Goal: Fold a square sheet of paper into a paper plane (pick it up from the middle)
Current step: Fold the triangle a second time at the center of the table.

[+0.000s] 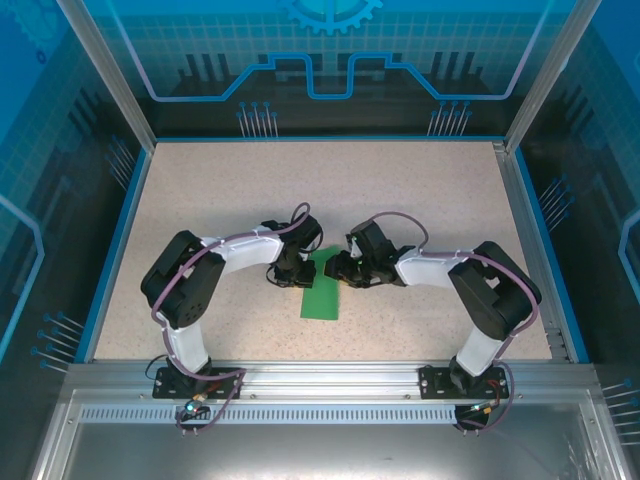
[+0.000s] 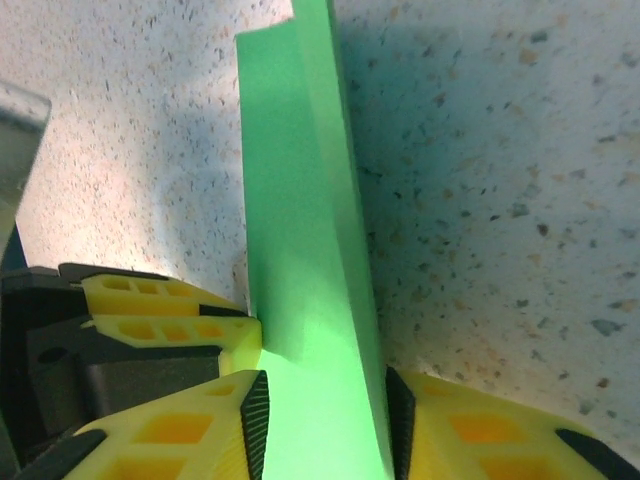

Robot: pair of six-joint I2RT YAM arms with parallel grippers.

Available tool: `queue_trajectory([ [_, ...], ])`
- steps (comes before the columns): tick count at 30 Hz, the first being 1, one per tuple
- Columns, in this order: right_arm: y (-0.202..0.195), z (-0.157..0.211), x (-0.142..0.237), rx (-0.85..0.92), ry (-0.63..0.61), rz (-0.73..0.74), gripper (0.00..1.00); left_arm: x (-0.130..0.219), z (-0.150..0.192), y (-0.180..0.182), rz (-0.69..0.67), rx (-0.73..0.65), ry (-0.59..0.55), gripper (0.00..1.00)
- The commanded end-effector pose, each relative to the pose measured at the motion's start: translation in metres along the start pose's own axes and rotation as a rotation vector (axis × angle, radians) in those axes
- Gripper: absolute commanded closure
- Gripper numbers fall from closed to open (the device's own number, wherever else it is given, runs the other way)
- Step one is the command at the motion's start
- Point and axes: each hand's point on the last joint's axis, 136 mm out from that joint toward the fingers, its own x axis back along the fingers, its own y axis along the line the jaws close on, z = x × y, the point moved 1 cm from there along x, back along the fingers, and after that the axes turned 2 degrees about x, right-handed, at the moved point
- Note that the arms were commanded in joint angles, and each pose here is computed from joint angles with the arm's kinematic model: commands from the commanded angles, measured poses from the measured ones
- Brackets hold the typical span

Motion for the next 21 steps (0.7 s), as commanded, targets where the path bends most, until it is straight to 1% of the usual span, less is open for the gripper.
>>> queue_trajectory([
  [1,0.003,0.012,-0.005,0.024,0.026,-0.009,0.66,-0.044,0.026,0.014,-0.025,-0.006,0.101,0.80],
  [3,-0.001,0.012,-0.005,0.036,0.021,0.023,0.69,-0.040,0.026,0.010,-0.003,-0.003,0.095,0.80],
  [7,-0.006,0.013,-0.001,0.055,0.009,0.057,0.79,-0.030,0.024,0.008,0.015,-0.003,0.081,0.79],
  [11,-0.003,0.010,0.009,0.085,-0.014,0.068,0.85,-0.014,0.021,0.002,0.052,0.004,0.056,0.76],
  [17,0.011,0.002,0.027,0.122,-0.052,0.005,0.94,0.028,0.010,-0.006,0.154,0.040,-0.020,0.68],
  [20,0.018,-0.001,0.034,0.123,-0.061,-0.041,0.96,0.049,0.005,-0.009,0.236,0.070,-0.052,0.65],
  [21,0.021,-0.002,0.036,0.122,-0.066,-0.062,0.96,0.056,0.003,-0.008,0.260,0.085,-0.065,0.62],
])
